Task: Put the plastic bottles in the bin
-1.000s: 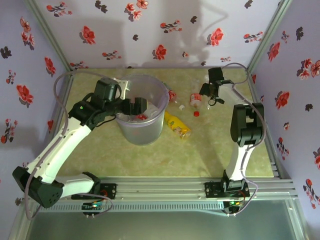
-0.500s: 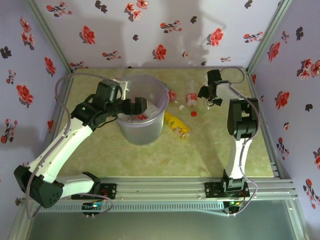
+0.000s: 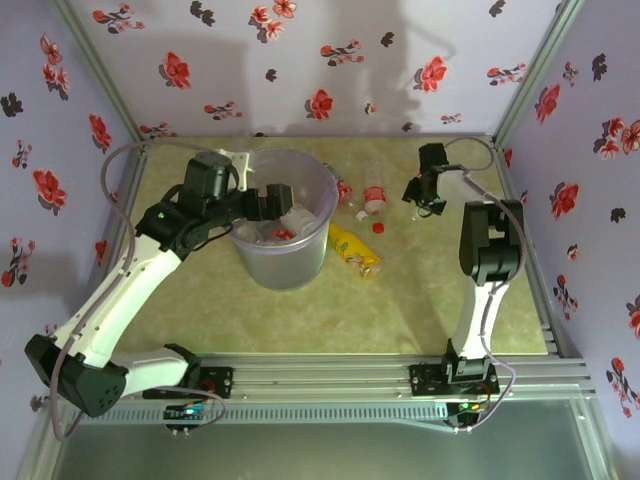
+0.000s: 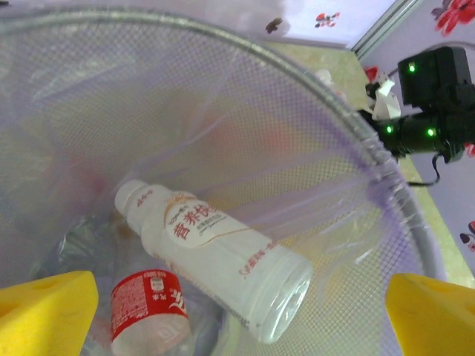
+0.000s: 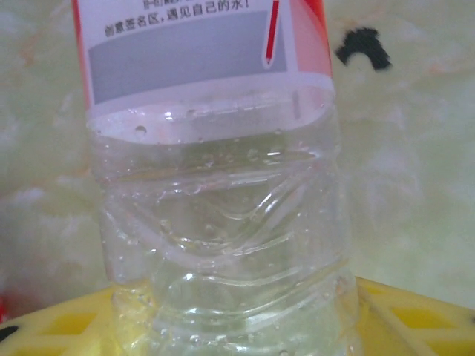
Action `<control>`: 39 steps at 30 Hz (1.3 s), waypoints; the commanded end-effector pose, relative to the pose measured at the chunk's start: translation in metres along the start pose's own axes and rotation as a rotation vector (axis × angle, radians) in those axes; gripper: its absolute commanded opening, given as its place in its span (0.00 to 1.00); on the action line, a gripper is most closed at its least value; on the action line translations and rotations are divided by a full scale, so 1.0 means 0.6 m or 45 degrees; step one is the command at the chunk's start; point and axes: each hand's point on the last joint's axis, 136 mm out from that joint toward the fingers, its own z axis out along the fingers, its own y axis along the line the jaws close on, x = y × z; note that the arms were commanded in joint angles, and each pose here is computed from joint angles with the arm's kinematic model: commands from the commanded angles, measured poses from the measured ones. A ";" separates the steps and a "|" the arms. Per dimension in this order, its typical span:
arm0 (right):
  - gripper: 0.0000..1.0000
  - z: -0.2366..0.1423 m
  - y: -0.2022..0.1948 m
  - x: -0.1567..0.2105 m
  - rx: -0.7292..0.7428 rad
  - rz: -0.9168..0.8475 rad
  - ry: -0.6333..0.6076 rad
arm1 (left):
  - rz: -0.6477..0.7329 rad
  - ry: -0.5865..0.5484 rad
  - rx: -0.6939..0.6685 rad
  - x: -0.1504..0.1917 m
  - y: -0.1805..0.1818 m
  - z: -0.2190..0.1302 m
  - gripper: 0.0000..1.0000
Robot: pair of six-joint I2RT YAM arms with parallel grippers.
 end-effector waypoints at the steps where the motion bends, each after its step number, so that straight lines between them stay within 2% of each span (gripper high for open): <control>1: 0.63 -0.095 -0.001 -0.002 -0.080 -0.018 -0.078 | -0.045 -0.175 0.097 -0.067 -0.033 -0.016 1.00; 4: 0.55 -0.154 -0.003 0.027 -0.173 -0.026 -0.107 | -0.081 -0.207 0.184 -0.084 -0.055 -0.015 1.00; 9: 0.54 -0.241 0.012 0.084 -0.429 -0.088 -0.166 | -0.052 -0.171 0.320 -0.092 -0.113 0.007 0.99; 17: 0.45 -0.369 0.080 0.164 -1.023 -0.332 -0.317 | -0.040 -0.111 0.500 -0.094 -0.208 0.059 0.99; 20: 0.41 -0.403 0.096 0.176 -1.166 -0.357 -0.350 | -0.043 -0.097 0.547 -0.089 -0.240 0.079 0.97; 25: 0.41 -0.439 0.112 0.190 -1.274 -0.397 -0.382 | -0.031 -0.056 0.571 -0.077 -0.278 0.114 0.95; 32: 0.40 -0.478 0.130 0.203 -1.328 -0.452 -0.428 | -0.012 0.017 0.548 -0.053 -0.300 0.161 0.95; 39: 0.40 -0.501 0.147 0.213 -1.364 -0.494 -0.426 | -0.003 0.038 0.561 -0.047 -0.317 0.180 0.91</control>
